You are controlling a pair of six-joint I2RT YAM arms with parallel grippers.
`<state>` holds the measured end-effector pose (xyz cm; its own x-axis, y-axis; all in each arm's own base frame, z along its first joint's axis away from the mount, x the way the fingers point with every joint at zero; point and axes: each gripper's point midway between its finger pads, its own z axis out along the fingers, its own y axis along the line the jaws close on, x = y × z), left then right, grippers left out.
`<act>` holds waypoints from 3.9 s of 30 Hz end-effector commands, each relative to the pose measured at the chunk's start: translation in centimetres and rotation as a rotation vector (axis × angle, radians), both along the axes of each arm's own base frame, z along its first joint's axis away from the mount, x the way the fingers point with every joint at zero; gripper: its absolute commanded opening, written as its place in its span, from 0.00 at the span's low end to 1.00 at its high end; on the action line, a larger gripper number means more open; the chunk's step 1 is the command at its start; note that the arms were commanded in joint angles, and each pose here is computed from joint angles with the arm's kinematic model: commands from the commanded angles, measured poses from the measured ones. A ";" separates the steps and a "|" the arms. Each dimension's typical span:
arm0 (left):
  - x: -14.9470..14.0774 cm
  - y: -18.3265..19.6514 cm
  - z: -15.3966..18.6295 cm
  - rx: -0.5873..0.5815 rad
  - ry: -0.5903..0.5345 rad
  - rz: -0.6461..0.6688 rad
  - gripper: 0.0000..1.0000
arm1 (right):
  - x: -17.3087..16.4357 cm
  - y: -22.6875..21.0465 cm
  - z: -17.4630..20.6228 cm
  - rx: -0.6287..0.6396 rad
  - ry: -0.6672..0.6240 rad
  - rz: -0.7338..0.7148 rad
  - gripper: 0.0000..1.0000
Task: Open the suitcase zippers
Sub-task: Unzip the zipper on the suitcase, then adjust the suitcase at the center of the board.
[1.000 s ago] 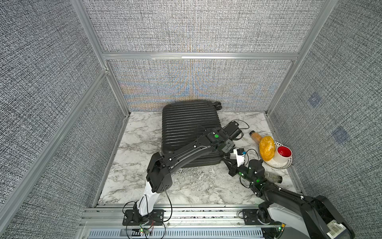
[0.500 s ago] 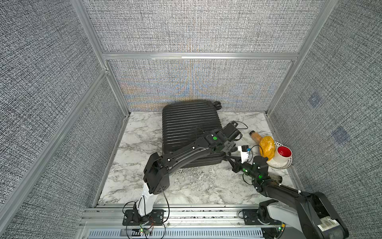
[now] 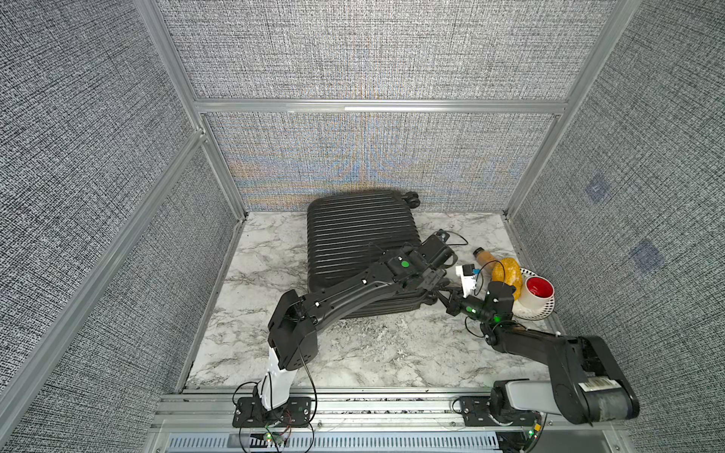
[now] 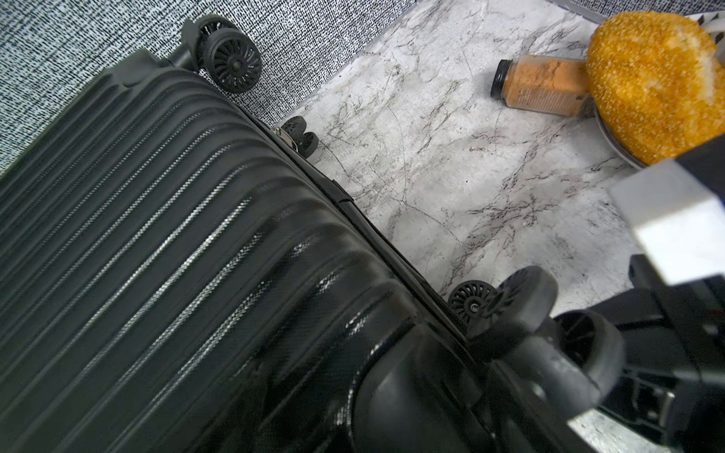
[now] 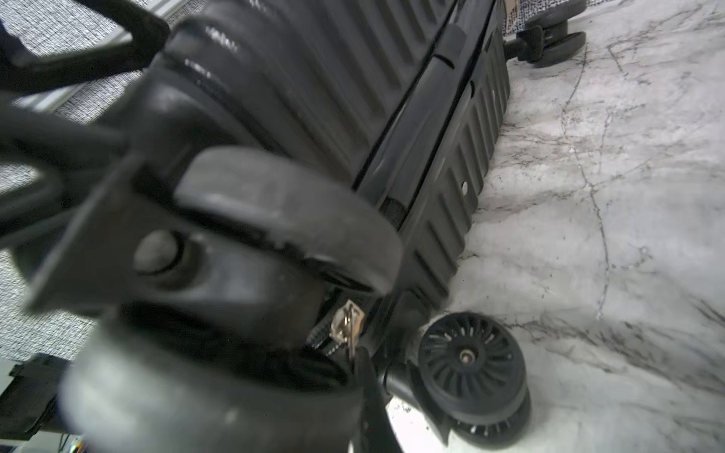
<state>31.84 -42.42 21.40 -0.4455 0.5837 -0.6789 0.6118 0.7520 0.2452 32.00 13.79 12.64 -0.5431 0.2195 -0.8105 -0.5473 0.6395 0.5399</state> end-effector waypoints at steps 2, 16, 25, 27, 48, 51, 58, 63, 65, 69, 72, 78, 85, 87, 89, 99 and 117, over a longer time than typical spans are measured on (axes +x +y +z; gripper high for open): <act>-2.7 5.9 -4.9 0.308 0.153 0.000 0.87 | 3.8 -2.4 2.6 -0.036 -0.144 -0.095 0.00; -3.0 6.1 -0.3 0.165 0.104 0.034 0.88 | 3.3 -0.1 1.0 -0.019 -0.089 0.029 0.00; -4.0 11.4 8.5 -0.197 -0.043 0.207 0.92 | -1.5 1.7 0.8 -0.012 -0.071 0.006 0.00; -4.0 14.6 8.6 -0.242 -0.067 0.291 0.92 | -2.8 3.0 1.0 -0.005 -0.075 0.043 0.00; -5.8 29.2 0.5 -0.500 0.079 0.696 0.90 | -4.0 4.5 -0.5 0.016 -0.020 0.036 0.00; -5.3 29.3 -0.7 -0.481 0.107 0.707 0.90 | -3.2 3.8 -0.8 0.016 -0.004 0.008 0.00; -4.7 29.3 -2.3 -0.465 0.141 0.723 0.90 | -0.6 2.7 -1.5 -0.016 0.019 -0.013 0.00; -4.7 29.9 -3.0 -0.439 0.152 0.741 0.90 | 1.4 2.1 -1.3 0.009 0.008 -0.031 0.00; -4.6 30.0 -3.3 -0.434 0.156 0.747 0.90 | 2.2 2.2 -0.9 0.021 -0.006 -0.023 0.00; -4.4 30.3 -3.3 -0.439 0.155 0.756 0.90 | 2.8 3.8 -0.3 0.048 -0.027 0.085 0.00; -4.2 30.3 -1.5 -0.462 0.120 0.735 0.90 | 2.2 5.0 0.0 0.057 -0.042 0.126 0.00; -2.2 24.3 4.5 -0.470 0.127 0.430 0.85 | -0.9 7.2 -0.2 0.091 -0.044 0.164 0.00; -3.2 7.9 6.1 -0.303 0.215 -0.226 0.72 | -3.9 8.5 -0.6 0.117 -0.031 0.202 0.00; -3.3 5.2 6.0 -0.287 0.239 -0.360 0.78 | -4.2 8.5 -0.5 0.120 -0.029 0.207 0.00; -3.7 2.8 6.1 -0.278 0.271 -0.505 0.80 | -4.2 8.5 -0.6 0.113 -0.026 0.207 0.00; -6.3 -1.0 1.2 -0.169 0.500 -0.794 0.72 | -4.1 8.0 -0.6 0.085 -0.028 0.173 0.00; -4.5 2.6 -4.1 0.112 0.482 -0.719 0.77 | -3.6 7.4 -0.8 0.056 -0.030 0.137 0.00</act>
<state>26.96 -42.41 19.62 -0.1268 0.8210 -0.5566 0.9899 0.0686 -0.1242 28.10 21.52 12.24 -0.5461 0.1952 -0.8146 -0.6576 0.5025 0.5613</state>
